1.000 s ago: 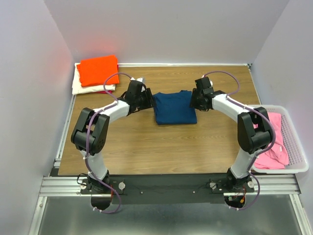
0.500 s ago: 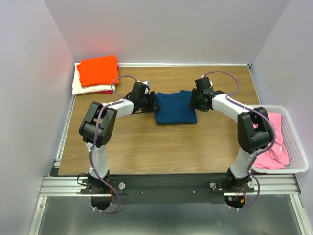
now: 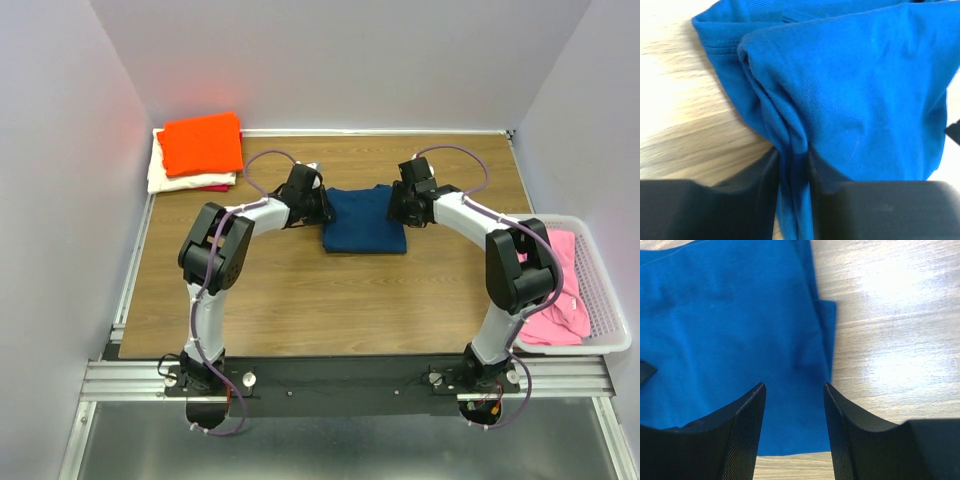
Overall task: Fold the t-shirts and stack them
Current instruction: Neatly place the folded tshirt to the corner
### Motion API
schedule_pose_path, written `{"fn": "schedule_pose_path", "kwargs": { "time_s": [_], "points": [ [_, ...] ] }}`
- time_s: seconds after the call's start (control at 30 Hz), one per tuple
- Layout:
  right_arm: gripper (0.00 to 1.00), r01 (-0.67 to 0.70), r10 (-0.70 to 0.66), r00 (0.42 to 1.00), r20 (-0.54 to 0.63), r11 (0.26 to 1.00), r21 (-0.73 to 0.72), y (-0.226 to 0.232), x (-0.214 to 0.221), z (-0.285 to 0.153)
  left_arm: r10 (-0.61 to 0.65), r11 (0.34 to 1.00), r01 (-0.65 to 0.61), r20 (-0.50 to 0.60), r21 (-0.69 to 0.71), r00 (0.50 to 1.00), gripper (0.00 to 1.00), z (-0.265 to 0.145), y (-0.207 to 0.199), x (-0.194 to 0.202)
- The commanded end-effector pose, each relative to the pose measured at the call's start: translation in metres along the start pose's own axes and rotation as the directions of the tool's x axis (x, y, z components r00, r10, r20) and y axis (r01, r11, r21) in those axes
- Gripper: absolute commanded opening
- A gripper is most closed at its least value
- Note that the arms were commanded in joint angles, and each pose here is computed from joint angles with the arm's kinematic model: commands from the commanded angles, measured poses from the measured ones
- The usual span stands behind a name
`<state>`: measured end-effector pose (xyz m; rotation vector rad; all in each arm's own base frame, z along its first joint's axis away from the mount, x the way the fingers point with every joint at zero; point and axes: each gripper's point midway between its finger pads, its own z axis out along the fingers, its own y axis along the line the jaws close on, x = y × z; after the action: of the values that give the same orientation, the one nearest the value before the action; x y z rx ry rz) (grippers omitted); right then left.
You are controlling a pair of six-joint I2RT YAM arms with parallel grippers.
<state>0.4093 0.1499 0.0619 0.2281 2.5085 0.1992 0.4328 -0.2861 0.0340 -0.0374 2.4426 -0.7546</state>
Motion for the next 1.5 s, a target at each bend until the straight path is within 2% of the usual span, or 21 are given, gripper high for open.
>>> {"fn": "schedule_pose_path", "kwargs": {
  "time_s": [0.0, 0.1, 0.23, 0.3, 0.43, 0.57, 0.7, 0.97, 1.2, 1.4, 1.47],
  "points": [
    [0.57, 0.01, -0.01, 1.0, 0.01, 1.0, -0.02, 0.005, -0.005, -0.01, 0.006, 0.992, -0.015, -0.074, -0.126, 0.997, 0.16, 0.012, 0.023, 0.025],
    [0.57, 0.011, -0.011, 1.0, 0.012, 1.0, -0.022, 0.004, -0.005, -0.012, 0.038, 0.981, -0.047, -0.05, -0.189, 0.998, 0.0, 0.011, 0.029, 0.011],
    [0.57, 0.01, -0.01, 1.0, 0.019, 0.999, -0.038, 0.007, -0.007, -0.018, 0.1, 0.936, -0.103, -0.026, -0.337, 0.995, 0.0, 0.002, 0.048, -0.014],
    [0.57, 0.014, -0.013, 1.0, 0.026, 0.999, -0.045, 0.007, -0.008, -0.023, 0.127, 0.906, -0.104, 0.03, -0.411, 0.991, 0.0, -0.007, 0.056, -0.043],
    [0.57, 0.014, -0.013, 1.0, 0.025, 0.998, -0.058, 0.008, -0.006, -0.028, 0.221, 0.847, -0.155, 0.072, -0.508, 0.973, 0.0, -0.028, 0.068, -0.096],
    [0.57, 0.006, -0.005, 1.0, 0.007, 0.996, -0.084, 0.011, -0.001, -0.031, 0.303, 0.758, -0.188, 0.082, -0.625, 0.949, 0.0, -0.052, 0.092, -0.148],
    [0.56, 0.004, -0.004, 1.0, 0.001, 0.996, -0.086, 0.01, 0.002, -0.036, 0.345, 0.63, -0.168, 0.08, -0.758, 0.935, 0.0, -0.089, 0.133, -0.197],
    [0.56, 0.009, -0.009, 1.0, -0.004, 0.995, -0.099, 0.01, 0.005, -0.043, 0.452, 0.529, -0.135, 0.143, -0.838, 0.881, 0.0, -0.141, 0.159, -0.274],
    [0.56, 0.012, -0.013, 1.0, -0.006, 0.996, -0.093, 0.008, 0.006, -0.043, 0.549, 0.437, -0.143, 0.138, -0.888, 0.824, 0.0, -0.174, 0.159, -0.311],
    [0.56, 0.014, -0.015, 1.0, -0.006, 0.996, -0.084, 0.008, 0.004, -0.041, 0.571, 0.47, -0.129, 0.189, -0.873, 0.799, 0.0, -0.196, 0.159, -0.331],
    [0.56, 0.014, -0.015, 1.0, -0.007, 0.996, -0.083, 0.008, 0.004, -0.04, 0.583, 0.501, -0.141, 0.212, -0.854, 0.785, 0.0, -0.201, 0.149, -0.337]
  ]
}}
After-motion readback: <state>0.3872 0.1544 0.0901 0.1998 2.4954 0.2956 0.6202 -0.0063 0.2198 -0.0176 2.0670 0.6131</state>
